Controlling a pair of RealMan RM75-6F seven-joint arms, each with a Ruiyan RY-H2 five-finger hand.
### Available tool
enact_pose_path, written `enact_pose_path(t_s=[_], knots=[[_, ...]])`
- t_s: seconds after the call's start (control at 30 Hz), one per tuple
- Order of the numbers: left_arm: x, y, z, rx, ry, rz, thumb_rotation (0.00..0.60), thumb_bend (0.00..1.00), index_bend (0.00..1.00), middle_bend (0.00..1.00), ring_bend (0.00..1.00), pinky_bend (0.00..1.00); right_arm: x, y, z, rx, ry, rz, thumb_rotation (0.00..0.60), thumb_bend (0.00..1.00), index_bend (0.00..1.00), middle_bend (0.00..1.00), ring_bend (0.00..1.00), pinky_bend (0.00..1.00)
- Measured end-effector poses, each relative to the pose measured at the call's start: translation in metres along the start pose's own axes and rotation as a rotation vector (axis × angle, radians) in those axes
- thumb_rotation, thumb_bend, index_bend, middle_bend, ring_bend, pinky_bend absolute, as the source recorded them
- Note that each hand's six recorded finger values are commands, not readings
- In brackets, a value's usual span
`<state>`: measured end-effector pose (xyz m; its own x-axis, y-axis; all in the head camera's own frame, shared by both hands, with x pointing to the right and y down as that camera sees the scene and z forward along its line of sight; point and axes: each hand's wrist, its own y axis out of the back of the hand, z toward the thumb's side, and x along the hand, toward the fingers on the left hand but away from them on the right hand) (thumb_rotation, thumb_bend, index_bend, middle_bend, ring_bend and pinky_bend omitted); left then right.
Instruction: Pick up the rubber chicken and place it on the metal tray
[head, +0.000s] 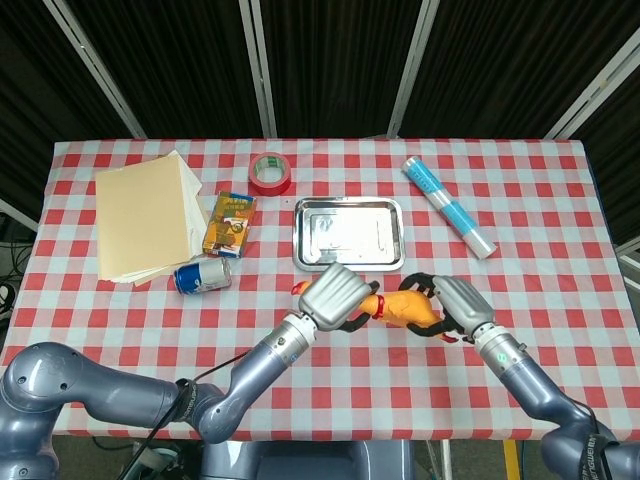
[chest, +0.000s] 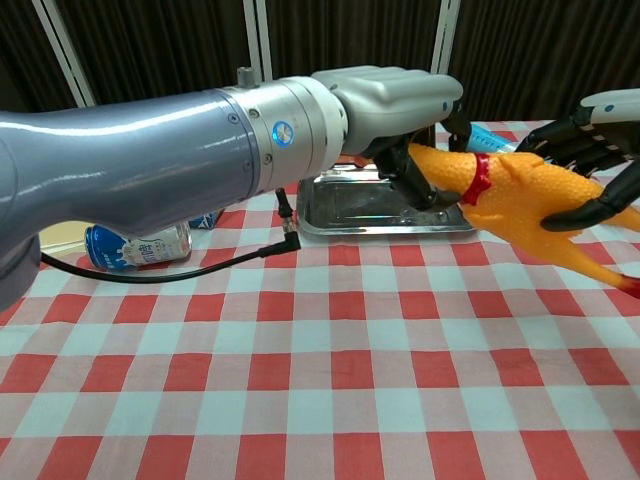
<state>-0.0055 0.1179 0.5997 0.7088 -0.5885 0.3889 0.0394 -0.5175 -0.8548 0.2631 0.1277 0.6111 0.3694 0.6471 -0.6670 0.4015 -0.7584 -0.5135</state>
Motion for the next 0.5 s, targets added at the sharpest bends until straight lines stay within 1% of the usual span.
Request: enact_pose_path(t_s=[0.1, 0.17, 0.3, 0.37, 0.5], knots=[[-0.0009, 0.0001, -0.0001, -0.004, -0.002, -0.002, 0.600, 0.68, 0.66, 0.73, 0.64, 0.70, -0.0020, 0.0005, -0.0010, -0.004, -0.005, -0.011, 0.600, 0.32, 0.72, 0.58, 0.63, 0.62], [-0.0015, 0.0002, -0.0003, -0.008, -0.003, -0.005, 0.600, 0.68, 0.66, 0.73, 0.64, 0.70, -0.0027, 0.0006, -0.0014, -0.002, -0.006, -0.016, 0.600, 0.34, 0.82, 0.66, 0.71, 0.70], [-0.0020, -0.0002, 0.0002, -0.015, -0.006, -0.009, 0.600, 0.68, 0.66, 0.73, 0.64, 0.70, -0.0035, 0.0012, -0.0011, -0.002, -0.005, -0.026, 0.600, 0.38, 0.98, 0.79, 0.85, 0.83], [-0.0022, -0.0001, 0.0009, -0.022, -0.007, -0.010, 0.600, 0.68, 0.66, 0.73, 0.64, 0.70, -0.0041, 0.0023, -0.0009, 0.001, -0.005, -0.035, 0.600, 0.40, 1.00, 0.83, 0.90, 0.87], [-0.0031, 0.0015, 0.0020, -0.034, -0.012, -0.008, 0.600, 0.68, 0.66, 0.73, 0.63, 0.70, -0.0055, 0.0046, -0.0003, -0.004, -0.004, -0.054, 0.600, 0.42, 1.00, 0.88, 0.95, 0.90]])
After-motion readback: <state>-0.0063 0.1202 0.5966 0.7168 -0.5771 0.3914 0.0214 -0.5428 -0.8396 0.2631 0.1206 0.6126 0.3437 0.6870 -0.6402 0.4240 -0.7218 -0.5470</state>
